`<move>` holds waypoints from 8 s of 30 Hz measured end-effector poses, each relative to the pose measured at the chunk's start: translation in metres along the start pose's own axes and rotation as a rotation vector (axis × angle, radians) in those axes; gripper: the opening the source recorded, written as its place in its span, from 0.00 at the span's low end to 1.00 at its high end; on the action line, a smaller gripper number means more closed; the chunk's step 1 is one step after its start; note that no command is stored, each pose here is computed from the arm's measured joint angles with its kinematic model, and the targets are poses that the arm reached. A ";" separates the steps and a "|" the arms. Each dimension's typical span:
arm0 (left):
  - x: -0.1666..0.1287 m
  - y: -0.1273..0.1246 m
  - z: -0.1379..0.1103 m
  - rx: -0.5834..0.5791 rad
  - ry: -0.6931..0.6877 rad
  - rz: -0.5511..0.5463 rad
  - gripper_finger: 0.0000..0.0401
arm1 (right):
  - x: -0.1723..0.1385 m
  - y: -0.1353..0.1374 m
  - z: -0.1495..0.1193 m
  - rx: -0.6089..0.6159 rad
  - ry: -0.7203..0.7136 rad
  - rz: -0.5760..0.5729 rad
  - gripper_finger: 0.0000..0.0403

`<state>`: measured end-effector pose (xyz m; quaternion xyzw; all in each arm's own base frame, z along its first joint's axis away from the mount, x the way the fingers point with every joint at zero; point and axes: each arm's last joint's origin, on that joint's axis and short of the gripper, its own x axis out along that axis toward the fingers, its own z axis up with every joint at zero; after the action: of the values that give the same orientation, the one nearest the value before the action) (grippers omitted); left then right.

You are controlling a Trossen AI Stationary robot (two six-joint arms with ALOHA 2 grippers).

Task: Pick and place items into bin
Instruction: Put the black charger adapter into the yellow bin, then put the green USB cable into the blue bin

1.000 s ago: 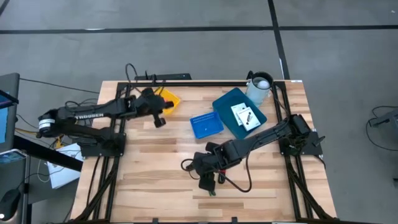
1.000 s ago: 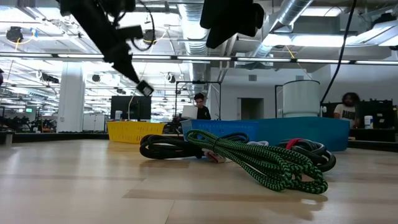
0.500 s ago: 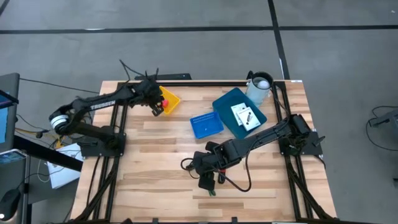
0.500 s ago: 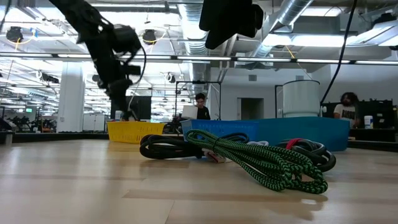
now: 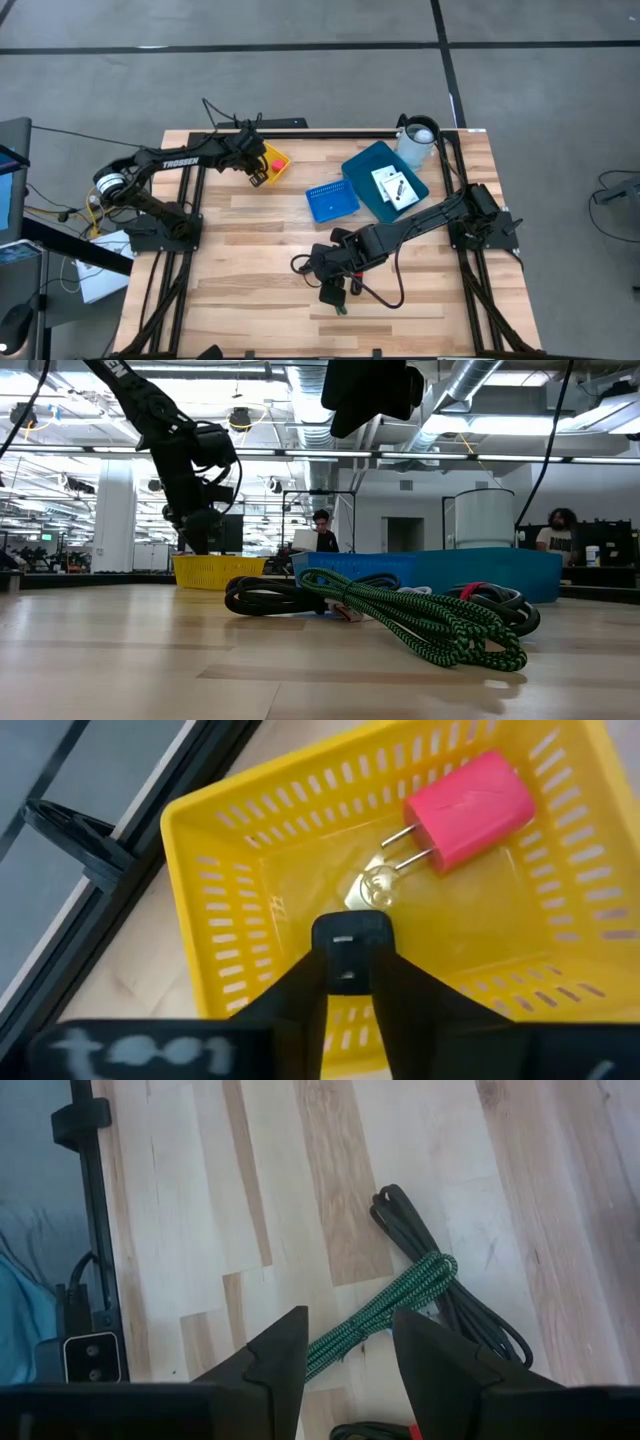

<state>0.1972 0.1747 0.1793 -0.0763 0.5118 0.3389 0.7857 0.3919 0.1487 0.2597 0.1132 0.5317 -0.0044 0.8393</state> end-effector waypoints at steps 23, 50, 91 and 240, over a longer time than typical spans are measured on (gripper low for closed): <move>-0.149 0.019 -0.004 -0.192 -0.608 -0.059 0.34 | 0.003 0.008 -0.015 -0.009 0.044 -0.105 0.31; -0.257 0.015 -0.114 -0.175 -1.018 -0.555 0.34 | 0.003 0.008 -0.008 0.171 -0.045 -0.110 0.21; -0.253 0.013 -0.116 -0.122 -0.983 -0.556 0.34 | 0.072 0.021 -0.027 0.454 0.134 -0.100 0.53; -0.238 0.011 -0.127 -0.247 -0.763 -0.546 0.34 | 0.032 -0.207 -0.026 -0.017 -0.414 -0.353 0.16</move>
<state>0.0360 0.0153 0.3269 -0.1708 0.1045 0.1822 0.9627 0.3559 -0.0442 0.1818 0.0084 0.3605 -0.1695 0.9172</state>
